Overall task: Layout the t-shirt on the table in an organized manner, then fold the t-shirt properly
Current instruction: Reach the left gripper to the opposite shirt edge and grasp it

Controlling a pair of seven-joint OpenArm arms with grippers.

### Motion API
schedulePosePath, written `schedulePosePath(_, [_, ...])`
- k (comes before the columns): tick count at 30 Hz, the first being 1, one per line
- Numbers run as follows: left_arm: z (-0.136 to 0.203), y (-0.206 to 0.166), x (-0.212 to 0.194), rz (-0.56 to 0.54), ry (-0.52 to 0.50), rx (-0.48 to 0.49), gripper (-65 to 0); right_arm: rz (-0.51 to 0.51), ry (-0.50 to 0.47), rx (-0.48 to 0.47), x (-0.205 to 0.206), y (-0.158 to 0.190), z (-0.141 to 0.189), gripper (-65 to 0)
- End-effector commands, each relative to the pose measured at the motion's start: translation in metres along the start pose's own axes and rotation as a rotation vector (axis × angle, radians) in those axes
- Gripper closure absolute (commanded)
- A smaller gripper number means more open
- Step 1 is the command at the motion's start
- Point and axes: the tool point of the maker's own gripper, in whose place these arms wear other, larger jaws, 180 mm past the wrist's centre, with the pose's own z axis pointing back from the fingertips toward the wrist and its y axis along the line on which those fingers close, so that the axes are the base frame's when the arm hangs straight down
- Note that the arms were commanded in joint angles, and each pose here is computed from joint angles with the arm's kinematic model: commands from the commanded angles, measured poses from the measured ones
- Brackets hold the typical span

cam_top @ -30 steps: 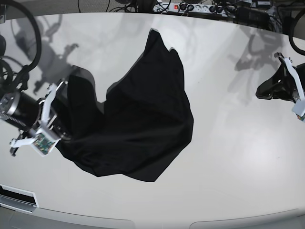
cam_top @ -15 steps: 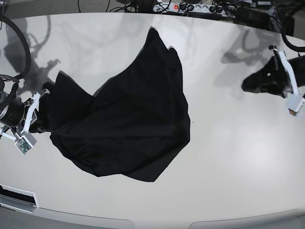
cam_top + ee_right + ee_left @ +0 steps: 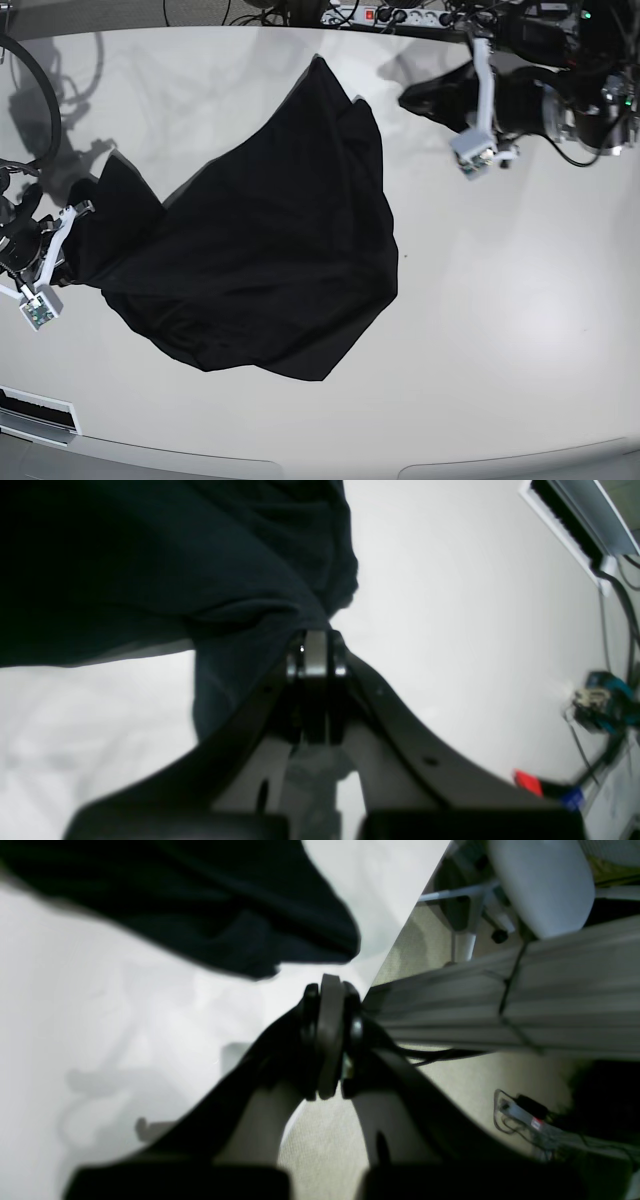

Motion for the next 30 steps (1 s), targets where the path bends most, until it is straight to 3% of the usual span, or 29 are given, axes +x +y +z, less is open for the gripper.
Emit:
schedulePosePath(1, [-0.003, -0.006, 0.009, -0.023, -0.035, -0.015, 0.0, 0.001, -0.032, -0.063, 0.012, -0.018, 0.006, 0.0])
schedulePosePath(3, [-0.016, -0.015, 0.012, -0.034, -0.042, -0.032, -1.3, -0.015, -0.020, -0.110, 0.009, -0.026, 0.007, 0.0])
schedulePosePath(9, [-0.046, -0.034, 0.019, -0.079, -0.058, -0.052, -22.3, -0.024, -0.018, -0.123, 0.009, -0.029, 0.007, 0.0])
schedulePosePath(12, [-0.058, -0.038, 0.019, -0.108, -0.051, -0.043, -28.5, -0.013, -0.021, -0.108, 0.009, -0.026, 0.007, 0.0])
schedulePosePath(30, [-0.114, -0.032, -0.007, -0.162, -0.015, -0.058, -28.6, -0.009, -0.020, -0.105, 0.009, -0.025, 0.007, 0.0])
